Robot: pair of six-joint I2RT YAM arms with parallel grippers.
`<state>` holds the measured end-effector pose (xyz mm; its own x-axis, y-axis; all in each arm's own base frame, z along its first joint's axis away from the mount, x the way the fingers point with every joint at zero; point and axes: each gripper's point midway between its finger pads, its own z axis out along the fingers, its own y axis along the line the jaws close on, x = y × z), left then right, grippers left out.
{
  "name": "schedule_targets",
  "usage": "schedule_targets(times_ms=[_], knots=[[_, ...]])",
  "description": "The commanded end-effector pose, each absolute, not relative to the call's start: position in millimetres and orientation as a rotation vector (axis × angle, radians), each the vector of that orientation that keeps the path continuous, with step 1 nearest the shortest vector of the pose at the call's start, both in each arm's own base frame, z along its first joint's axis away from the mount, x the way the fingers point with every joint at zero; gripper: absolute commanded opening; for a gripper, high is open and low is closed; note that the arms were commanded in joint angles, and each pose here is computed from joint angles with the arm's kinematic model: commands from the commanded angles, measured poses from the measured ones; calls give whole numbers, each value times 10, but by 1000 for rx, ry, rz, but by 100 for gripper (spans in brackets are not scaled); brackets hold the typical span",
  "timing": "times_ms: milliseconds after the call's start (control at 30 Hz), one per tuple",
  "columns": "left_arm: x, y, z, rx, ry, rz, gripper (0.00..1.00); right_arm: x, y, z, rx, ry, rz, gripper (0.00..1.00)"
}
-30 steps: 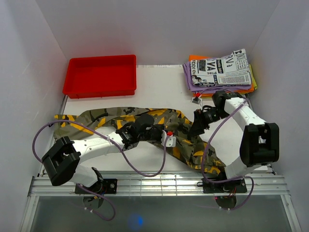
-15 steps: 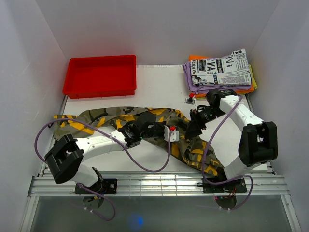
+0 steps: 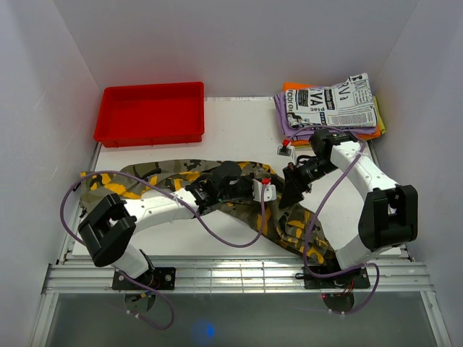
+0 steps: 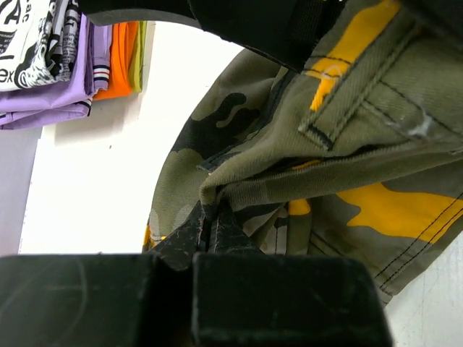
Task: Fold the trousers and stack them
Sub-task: Flatten the trousers out
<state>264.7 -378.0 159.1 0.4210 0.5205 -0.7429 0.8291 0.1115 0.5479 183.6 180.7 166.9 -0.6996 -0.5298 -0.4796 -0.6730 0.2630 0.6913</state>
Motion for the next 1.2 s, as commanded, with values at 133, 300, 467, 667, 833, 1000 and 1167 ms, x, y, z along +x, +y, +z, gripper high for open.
schedule_targets(times_ms=[133, 300, 467, 667, 833, 1000, 1167], knots=[[2743, -3786, 1876, 1477, 1205, -325, 0, 2045, 1801, 1784, -1065, 2355, 1400, 45], [2723, -3750, 1870, 1482, 1241, -331, 18, 2336, 1637, 1979, -1027, 2327, 1307, 8], [2742, -3611, 2079, 1362, 1395, -375, 64, 2869, 971, 2258, -950, 2307, 898, 8], [2895, -3096, 2242, 1153, 1720, -499, 72, 3066, 89, 1751, -1076, 2447, 432, 8], [3191, -2296, 2017, 947, 2039, -468, 72, 3322, -633, 1241, -1019, 2546, 90, 8], [3351, -1243, 1726, 725, 2294, -373, 72, 3616, -1280, 1062, -997, 2573, -202, 8], [3220, -299, 1427, 582, 2469, -286, 72, 3839, -1654, 1120, -1019, 2533, -398, 8]])
